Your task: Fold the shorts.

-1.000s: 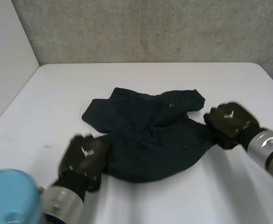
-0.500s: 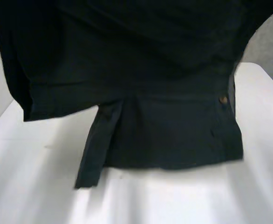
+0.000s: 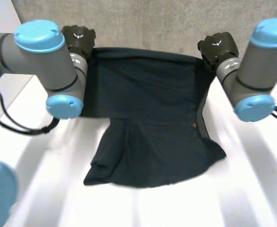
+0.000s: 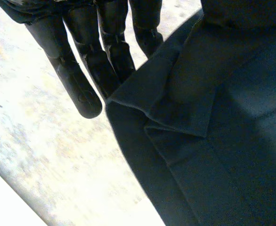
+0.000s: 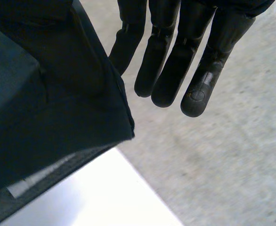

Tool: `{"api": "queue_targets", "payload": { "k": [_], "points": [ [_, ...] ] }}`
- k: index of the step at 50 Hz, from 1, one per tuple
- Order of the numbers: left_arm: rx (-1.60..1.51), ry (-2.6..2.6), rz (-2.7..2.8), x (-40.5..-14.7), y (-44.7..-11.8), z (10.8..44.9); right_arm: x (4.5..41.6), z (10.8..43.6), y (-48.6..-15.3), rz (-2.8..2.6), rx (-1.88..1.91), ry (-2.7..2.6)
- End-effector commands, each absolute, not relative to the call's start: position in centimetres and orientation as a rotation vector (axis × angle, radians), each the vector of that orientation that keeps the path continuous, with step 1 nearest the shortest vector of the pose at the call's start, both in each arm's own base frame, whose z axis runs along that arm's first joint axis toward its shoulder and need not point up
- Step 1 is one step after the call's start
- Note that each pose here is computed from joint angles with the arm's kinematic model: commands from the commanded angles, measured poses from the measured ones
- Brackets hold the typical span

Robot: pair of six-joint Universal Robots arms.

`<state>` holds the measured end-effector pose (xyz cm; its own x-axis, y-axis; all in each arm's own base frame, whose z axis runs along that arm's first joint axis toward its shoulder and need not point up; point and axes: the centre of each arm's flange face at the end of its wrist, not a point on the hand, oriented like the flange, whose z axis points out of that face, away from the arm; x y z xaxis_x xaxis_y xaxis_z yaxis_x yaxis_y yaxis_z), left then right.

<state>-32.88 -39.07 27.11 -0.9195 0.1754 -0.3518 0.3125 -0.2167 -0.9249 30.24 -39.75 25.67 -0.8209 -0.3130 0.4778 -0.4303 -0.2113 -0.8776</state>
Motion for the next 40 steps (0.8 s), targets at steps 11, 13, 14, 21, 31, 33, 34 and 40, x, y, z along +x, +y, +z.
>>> {"api": "queue_targets", "payload": {
  "k": [11, 13, 14, 21, 31, 33, 34, 40],
  "points": [
    [0.658, 1.773, -2.502, -36.3, -41.5, 24.8, 32.9, 22.0, -40.0, 2.154, 1.021, -1.856],
    [0.641, 1.832, -2.435, -35.5, -40.7, 25.6, 32.0, 22.9, -38.7, 2.093, 1.05, -1.914],
    [0.641, 1.861, -2.401, -35.2, -40.3, 25.7, 31.7, 23.2, -38.2, 2.073, 1.059, -1.934],
    [0.78, 2.194, -2.005, -32.0, -34.0, 24.3, 29.8, 22.7, -32.6, 1.886, 1.317, -2.147],
    [0.909, 2.611, -1.706, -28.9, -20.1, 20.3, 25.8, 17.5, -29.5, 1.692, 1.57, -2.298],
    [0.958, 2.663, -1.639, -28.5, -18.0, 19.1, 25.4, 16.4, -29.7, 1.682, 1.584, -2.261],
    [0.97, 2.675, -1.62, -28.4, -17.4, 18.7, 25.2, 15.9, -29.7, 1.676, 1.588, -2.255],
    [0.984, 2.681, -1.61, -27.8, -16.1, 15.8, 25.2, 13.1, -31.0, 1.721, 1.571, -2.189]
  ]
}}
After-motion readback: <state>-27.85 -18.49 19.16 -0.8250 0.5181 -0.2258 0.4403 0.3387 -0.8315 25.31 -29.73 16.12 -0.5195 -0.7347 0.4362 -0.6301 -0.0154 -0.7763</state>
